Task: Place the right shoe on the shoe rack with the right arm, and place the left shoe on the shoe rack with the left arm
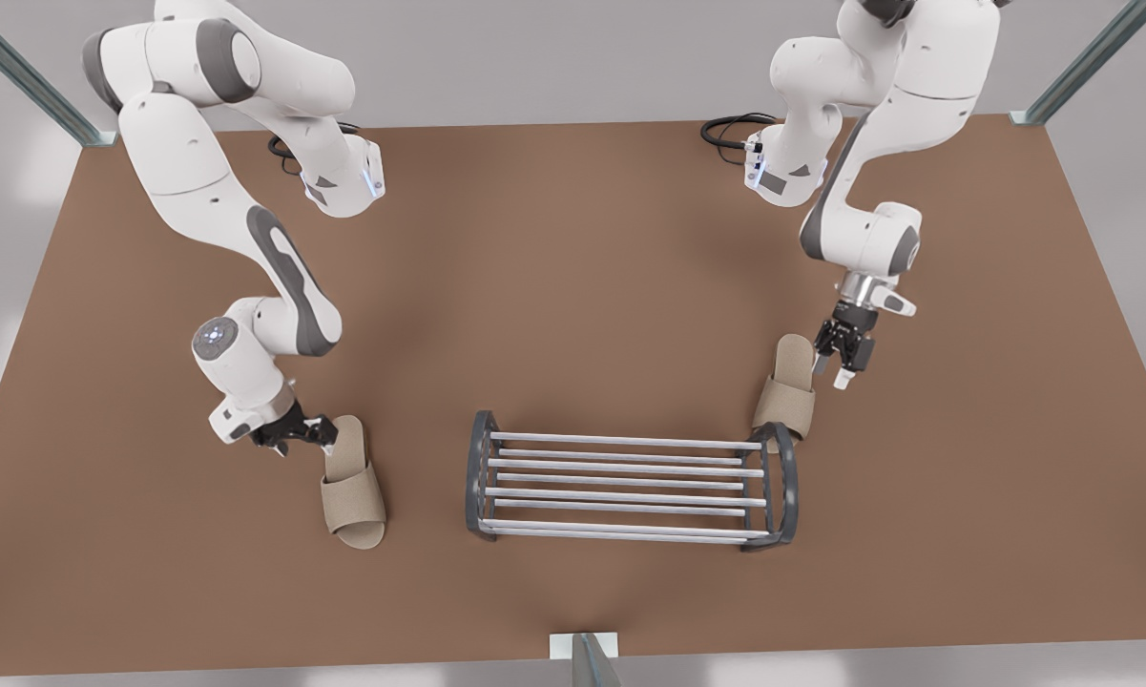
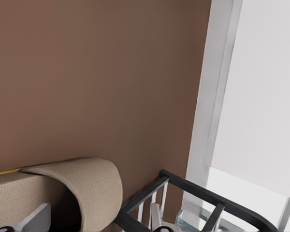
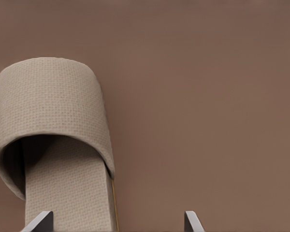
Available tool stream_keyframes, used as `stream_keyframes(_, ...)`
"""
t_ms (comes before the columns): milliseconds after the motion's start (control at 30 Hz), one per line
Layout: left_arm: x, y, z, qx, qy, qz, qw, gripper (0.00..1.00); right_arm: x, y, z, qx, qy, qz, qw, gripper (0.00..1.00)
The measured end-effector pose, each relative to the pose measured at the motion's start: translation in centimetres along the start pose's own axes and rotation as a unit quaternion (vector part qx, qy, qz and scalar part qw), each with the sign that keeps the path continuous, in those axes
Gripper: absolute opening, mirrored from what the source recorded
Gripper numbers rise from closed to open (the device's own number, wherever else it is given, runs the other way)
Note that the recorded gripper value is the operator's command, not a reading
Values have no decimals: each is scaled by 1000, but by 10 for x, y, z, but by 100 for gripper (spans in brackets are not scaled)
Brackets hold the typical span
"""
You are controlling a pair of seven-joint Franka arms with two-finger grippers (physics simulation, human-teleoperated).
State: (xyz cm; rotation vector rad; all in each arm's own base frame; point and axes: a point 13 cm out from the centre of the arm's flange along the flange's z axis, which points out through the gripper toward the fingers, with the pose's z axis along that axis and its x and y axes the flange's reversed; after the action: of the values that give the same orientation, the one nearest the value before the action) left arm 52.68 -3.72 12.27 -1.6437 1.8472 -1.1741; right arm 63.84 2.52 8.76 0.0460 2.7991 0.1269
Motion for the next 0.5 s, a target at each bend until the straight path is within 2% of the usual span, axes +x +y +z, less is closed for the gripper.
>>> stream_keyframes(167,13,6,15,-10,8,28,1000,100,-25,3,5,-16,-36,10,999,100)
stream_keyframes(500,23,16,40,-20,18,57,998,100,-27,15,30,-35,-48,12,998,100)
